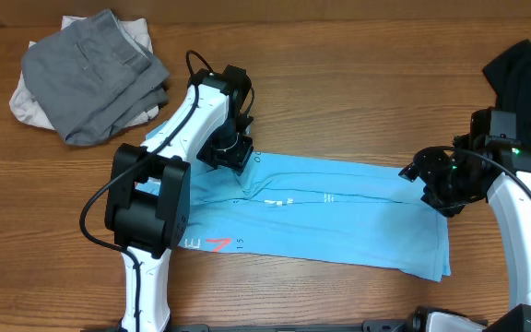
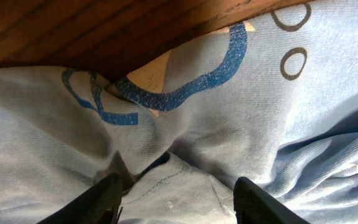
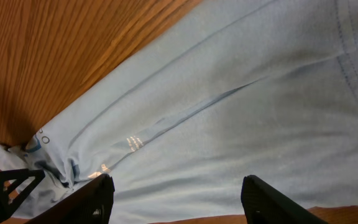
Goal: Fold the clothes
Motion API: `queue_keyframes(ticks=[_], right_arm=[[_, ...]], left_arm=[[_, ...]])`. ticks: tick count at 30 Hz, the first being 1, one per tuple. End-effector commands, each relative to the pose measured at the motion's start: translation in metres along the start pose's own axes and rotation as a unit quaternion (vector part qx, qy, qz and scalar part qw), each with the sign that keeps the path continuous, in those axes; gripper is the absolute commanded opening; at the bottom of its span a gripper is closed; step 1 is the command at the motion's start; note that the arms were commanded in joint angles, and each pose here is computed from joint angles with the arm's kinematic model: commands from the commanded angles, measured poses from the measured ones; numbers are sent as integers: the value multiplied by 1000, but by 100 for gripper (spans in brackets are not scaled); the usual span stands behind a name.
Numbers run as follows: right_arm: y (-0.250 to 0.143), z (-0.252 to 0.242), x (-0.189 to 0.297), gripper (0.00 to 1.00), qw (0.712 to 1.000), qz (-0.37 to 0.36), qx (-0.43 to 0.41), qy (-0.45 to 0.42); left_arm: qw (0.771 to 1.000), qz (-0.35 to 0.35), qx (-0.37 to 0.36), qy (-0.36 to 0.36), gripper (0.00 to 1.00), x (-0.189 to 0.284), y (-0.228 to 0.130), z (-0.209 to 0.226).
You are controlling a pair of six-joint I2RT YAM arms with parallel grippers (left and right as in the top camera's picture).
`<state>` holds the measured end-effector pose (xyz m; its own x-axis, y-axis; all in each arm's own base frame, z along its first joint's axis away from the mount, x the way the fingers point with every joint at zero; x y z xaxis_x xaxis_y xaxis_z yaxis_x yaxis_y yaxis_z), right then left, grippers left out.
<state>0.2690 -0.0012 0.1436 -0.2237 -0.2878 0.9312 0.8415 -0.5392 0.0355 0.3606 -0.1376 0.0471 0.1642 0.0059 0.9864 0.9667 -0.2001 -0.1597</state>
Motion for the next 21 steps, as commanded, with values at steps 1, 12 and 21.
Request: queue_keyframes(ticks=[1,12,21], right_arm=[[-2,3,3,70,1000,-6,9,6],[-1,3,3,70,1000,-7,11,6],[-2,3,3,70,1000,-6,10,6]], left_arm=[[1000,-1,-13,0,65,-2,1,-3],[1000,4,-12,3,62,-9,1,-1],[999,33,-10,9,61,-27,-5,1]])
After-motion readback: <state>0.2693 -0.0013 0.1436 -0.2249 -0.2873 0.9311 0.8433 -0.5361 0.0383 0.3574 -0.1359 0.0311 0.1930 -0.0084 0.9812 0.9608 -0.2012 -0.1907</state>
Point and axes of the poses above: each gripper's point midway between its finger pads, its own x axis back along the fingers, its own z axis along the line the jaws close on, y = z × x, the point moved 2 cm from there along x, back along the fingers, and after that the axes turned 8 degrees about x, right-handed, at the moved point
